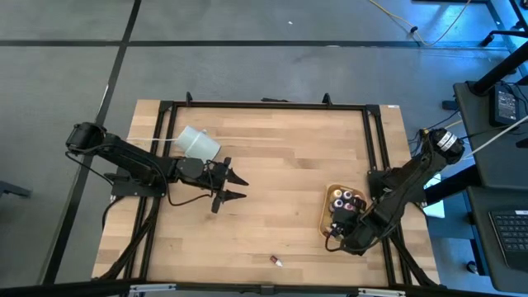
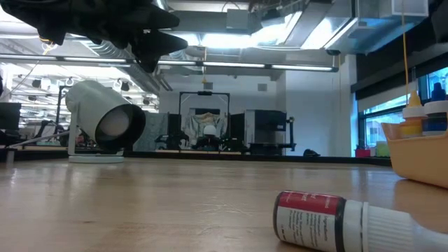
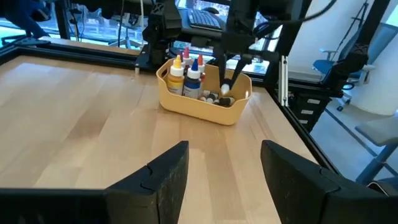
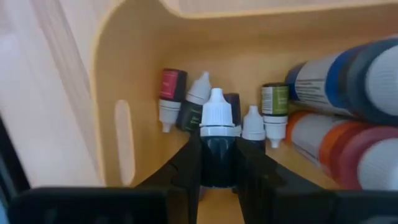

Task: Pick & Place food coloring
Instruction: Put the small black food coloring bottle into the yellow bin, then put the small dark red food coloring bottle into the yellow bin

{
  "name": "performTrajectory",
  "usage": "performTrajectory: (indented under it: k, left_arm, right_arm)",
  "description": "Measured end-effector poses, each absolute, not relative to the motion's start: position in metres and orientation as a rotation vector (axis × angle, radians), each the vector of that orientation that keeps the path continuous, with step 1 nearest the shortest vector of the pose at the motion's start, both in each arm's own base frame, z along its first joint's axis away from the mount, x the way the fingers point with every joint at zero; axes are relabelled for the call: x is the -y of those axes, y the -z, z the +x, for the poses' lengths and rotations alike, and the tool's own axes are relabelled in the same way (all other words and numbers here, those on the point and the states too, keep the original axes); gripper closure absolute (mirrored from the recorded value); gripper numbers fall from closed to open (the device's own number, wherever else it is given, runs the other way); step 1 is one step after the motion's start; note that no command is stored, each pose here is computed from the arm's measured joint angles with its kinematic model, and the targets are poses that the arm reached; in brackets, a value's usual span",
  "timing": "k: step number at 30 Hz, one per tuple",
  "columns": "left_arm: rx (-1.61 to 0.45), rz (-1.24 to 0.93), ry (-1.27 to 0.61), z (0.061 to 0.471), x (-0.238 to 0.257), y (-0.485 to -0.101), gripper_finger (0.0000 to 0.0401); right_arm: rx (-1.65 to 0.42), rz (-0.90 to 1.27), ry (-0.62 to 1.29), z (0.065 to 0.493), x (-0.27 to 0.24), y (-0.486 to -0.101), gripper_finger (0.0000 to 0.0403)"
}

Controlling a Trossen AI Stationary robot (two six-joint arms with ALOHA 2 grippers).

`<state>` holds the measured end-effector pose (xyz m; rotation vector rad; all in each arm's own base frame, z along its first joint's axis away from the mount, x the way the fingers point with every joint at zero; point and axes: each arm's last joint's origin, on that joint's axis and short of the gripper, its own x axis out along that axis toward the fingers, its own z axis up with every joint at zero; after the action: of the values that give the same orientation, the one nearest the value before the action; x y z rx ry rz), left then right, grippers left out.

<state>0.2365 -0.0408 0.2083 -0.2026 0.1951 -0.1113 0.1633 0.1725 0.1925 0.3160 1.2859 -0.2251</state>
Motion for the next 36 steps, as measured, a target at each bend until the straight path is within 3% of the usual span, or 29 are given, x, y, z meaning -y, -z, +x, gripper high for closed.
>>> performTrajectory:
  k: [22,36]
  left_arm:
    - [-0.195,-0.245,0.089,0.237,0.04,-0.208,0.0205]
    - [-0.191,-0.248,0.116,0.237,0.041,-0.209,0.0205]
  right_arm:
    - [-1.323,0.35,0.185,0.16,-0.171,-0.176,0.0317]
    - [-1.321,0.352,0.185,0.16,-0.17,-0.179,0.0245]
